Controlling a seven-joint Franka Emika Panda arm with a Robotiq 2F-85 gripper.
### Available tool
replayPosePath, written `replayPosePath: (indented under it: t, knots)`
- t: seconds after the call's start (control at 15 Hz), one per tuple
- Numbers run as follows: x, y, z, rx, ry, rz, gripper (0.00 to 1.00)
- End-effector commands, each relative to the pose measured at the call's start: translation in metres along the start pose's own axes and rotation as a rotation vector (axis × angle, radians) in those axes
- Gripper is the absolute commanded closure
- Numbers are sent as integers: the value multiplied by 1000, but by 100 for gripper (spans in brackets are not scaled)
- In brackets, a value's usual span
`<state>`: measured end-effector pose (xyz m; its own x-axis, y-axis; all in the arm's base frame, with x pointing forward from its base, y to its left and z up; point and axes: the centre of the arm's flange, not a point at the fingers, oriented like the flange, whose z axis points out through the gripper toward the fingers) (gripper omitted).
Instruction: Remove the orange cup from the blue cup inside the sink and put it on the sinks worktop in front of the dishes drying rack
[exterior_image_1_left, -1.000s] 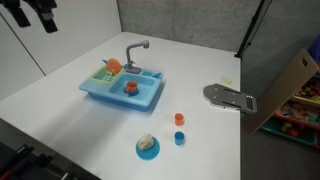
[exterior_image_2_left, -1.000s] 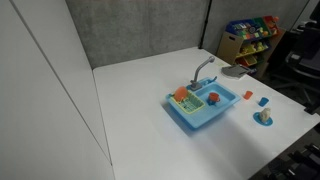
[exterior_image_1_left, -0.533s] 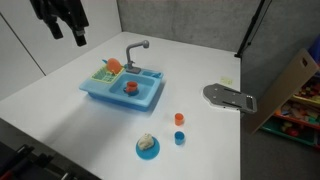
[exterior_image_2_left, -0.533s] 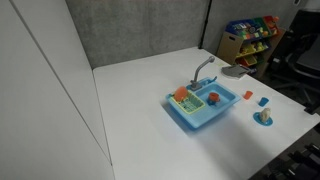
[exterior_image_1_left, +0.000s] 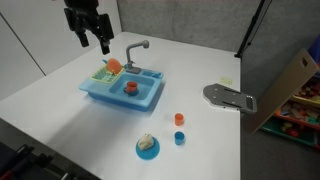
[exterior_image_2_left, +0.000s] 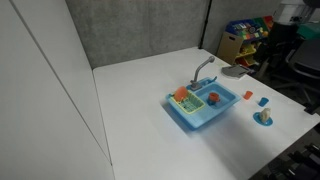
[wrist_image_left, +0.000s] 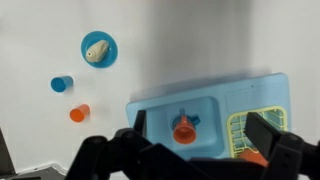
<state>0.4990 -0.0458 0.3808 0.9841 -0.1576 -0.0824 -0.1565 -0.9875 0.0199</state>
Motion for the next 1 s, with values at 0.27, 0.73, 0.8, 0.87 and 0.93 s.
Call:
replayPosePath:
  t: [0.27, 0.73, 0.8, 0.87, 0.93]
  knots:
    - [75, -20, 20, 3, 13, 9, 0]
    - [112, -39, 70, 0, -6, -15, 0]
    - [114, -40, 80, -5, -7, -15, 0]
    - [115, -41, 89, -6, -11, -17, 0]
    - [117, -41, 98, -7, -11, -22, 0]
